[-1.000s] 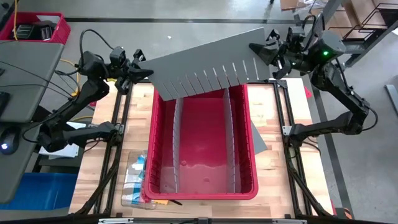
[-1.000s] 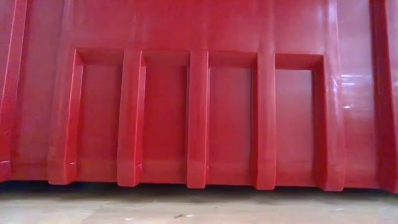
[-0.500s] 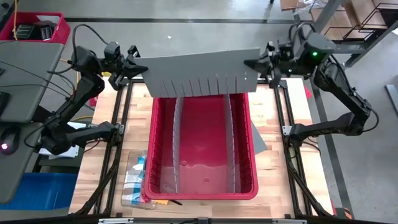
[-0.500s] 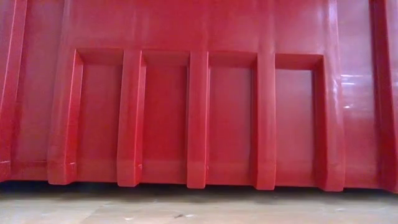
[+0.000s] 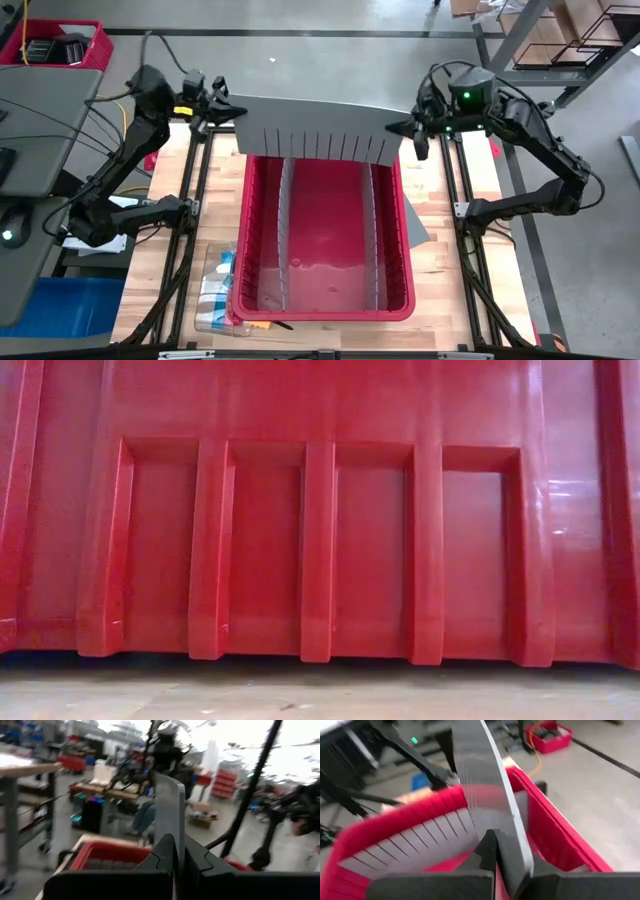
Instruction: Sort Items/Unsort Items
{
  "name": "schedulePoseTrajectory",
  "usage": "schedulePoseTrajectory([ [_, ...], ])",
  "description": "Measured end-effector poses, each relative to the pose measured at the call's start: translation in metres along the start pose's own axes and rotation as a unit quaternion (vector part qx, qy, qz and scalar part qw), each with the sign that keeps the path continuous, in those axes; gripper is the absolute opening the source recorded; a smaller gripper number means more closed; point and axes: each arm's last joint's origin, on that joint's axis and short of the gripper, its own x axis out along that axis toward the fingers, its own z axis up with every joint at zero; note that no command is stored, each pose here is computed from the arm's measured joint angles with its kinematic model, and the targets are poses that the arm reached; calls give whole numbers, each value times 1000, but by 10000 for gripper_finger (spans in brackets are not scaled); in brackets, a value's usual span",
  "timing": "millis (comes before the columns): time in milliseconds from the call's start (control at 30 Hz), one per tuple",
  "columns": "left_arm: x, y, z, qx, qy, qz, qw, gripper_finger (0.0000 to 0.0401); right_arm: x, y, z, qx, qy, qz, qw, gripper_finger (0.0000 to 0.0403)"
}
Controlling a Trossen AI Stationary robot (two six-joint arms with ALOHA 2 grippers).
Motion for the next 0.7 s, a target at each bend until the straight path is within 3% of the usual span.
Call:
schedulePoseTrajectory([
  [200,3,9,-22,36,51,84,994,1,7,-5,-4,-18,27,-49,998,0],
  [500,8,17,-32,50,80,104,990,1,48,-21,-11,-42,104,-73,991,0],
  [700,9,13,-38,43,103,105,988,1,52,-18,-15,-57,127,-68,988,0],
])
